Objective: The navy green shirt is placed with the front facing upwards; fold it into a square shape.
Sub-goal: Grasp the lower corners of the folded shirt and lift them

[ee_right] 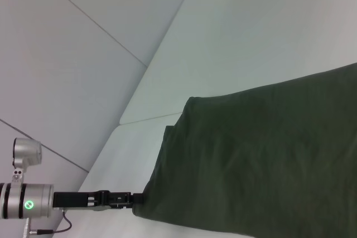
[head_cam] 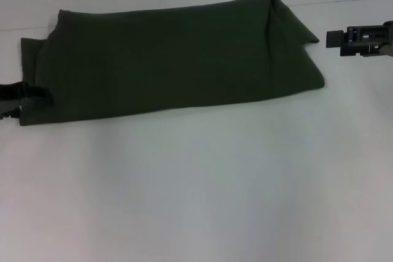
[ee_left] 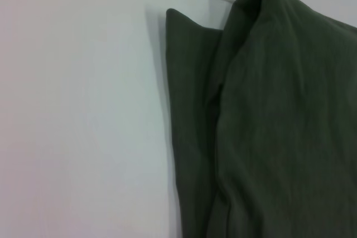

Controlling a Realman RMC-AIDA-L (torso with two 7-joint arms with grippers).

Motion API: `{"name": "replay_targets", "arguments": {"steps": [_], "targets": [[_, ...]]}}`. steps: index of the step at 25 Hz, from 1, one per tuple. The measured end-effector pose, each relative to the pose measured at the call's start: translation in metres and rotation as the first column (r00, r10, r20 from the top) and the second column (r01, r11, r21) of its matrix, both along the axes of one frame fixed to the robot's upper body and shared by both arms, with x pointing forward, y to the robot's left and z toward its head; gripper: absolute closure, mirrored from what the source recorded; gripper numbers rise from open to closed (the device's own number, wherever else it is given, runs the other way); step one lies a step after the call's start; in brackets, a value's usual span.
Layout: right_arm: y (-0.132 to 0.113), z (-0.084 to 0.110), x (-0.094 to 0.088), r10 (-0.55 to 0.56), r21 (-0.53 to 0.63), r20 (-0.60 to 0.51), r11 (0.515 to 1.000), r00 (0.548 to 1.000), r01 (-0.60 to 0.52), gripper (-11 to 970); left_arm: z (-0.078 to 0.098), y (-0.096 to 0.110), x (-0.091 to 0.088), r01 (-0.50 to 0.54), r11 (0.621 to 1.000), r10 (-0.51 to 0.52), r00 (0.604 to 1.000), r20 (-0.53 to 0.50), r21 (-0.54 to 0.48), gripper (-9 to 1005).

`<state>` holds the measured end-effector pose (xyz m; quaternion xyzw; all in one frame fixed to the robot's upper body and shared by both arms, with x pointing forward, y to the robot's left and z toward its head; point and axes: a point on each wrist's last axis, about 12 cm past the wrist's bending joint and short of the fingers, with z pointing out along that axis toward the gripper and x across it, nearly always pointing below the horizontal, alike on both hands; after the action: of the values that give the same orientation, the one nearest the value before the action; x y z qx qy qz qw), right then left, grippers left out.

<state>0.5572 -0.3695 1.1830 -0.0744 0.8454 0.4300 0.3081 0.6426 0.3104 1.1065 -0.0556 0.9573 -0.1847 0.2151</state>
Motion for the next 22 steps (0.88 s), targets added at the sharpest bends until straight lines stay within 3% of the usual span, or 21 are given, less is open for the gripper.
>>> {"name": "replay_targets", "arguments": {"steps": [22], "targets": [[0.0002,0.0009,0.0008,-0.002,0.002,0.001,1.0,1.0,0.002,41,-0.0012,-0.0029,-0.0018,0.022,1.0,-0.022,1.0,-0.012,-0.006,171]]}}
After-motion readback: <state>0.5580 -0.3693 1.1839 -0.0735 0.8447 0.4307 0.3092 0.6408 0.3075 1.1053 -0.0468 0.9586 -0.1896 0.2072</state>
